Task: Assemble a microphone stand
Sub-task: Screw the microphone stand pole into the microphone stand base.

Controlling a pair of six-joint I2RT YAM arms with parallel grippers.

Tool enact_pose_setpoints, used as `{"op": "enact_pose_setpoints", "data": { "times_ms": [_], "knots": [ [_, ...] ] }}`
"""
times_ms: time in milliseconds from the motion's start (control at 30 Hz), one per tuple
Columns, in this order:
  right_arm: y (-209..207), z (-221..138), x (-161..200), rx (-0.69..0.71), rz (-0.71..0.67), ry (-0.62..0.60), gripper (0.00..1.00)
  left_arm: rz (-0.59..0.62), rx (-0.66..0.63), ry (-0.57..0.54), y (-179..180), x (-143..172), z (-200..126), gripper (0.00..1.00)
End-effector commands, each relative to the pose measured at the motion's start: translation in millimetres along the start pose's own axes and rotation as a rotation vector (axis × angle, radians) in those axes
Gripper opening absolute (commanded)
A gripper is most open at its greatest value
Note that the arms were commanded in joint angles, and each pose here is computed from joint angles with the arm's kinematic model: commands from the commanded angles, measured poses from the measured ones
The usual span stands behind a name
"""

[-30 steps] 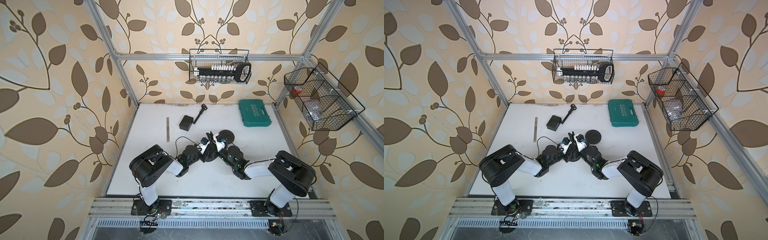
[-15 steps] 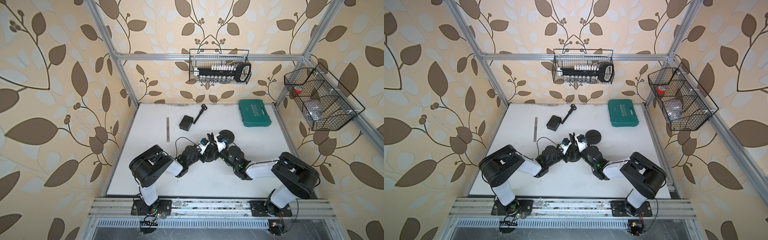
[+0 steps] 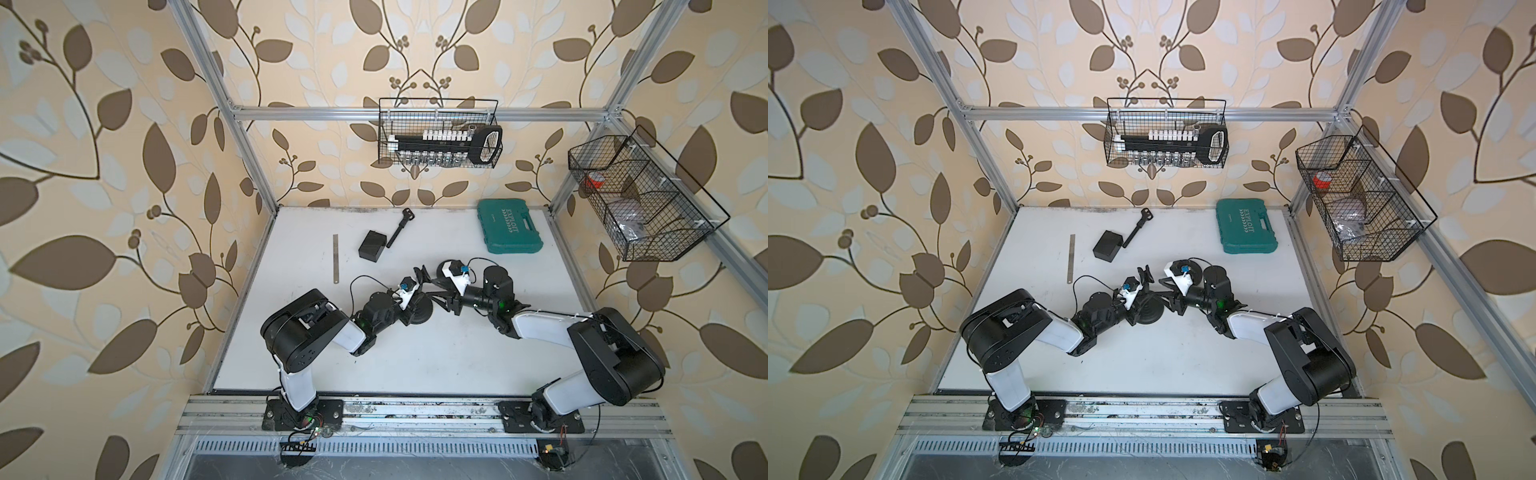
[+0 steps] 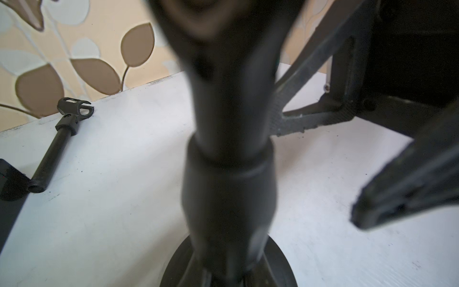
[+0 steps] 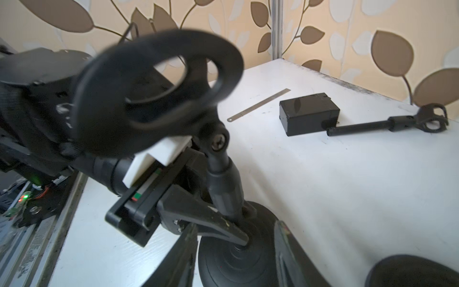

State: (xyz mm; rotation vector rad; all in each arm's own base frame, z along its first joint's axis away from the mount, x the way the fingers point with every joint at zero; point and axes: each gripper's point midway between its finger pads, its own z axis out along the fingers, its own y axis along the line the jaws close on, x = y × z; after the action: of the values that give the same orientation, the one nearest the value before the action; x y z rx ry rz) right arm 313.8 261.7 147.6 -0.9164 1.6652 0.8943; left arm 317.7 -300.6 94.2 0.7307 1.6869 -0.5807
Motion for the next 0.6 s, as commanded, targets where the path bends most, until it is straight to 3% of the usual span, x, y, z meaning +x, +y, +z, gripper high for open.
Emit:
{"op": "enact_pose_setpoints", "data": {
  "times_ms": [0, 267, 567],
  "knots": [
    [13.2, 7.6, -6.5, -0.129, -0.037, 0.015, 0.52, -0.004, 0.010, 0.065, -3.8, 22.0, -0.4, 0.10],
    [5.8, 25.9, -9.6, -0.189, -0.039, 0.020, 0.51, -0.004, 0.011, 0.070, -3.9, 23.7, 0.8, 0.10],
    [-1.9, 36.4, -7.0, -0.192, -0.024, 0.010, 0.37, 0.002, 0.010, 0.078, -3.5, 24.2, 2.4, 0.10]
  ]
}}
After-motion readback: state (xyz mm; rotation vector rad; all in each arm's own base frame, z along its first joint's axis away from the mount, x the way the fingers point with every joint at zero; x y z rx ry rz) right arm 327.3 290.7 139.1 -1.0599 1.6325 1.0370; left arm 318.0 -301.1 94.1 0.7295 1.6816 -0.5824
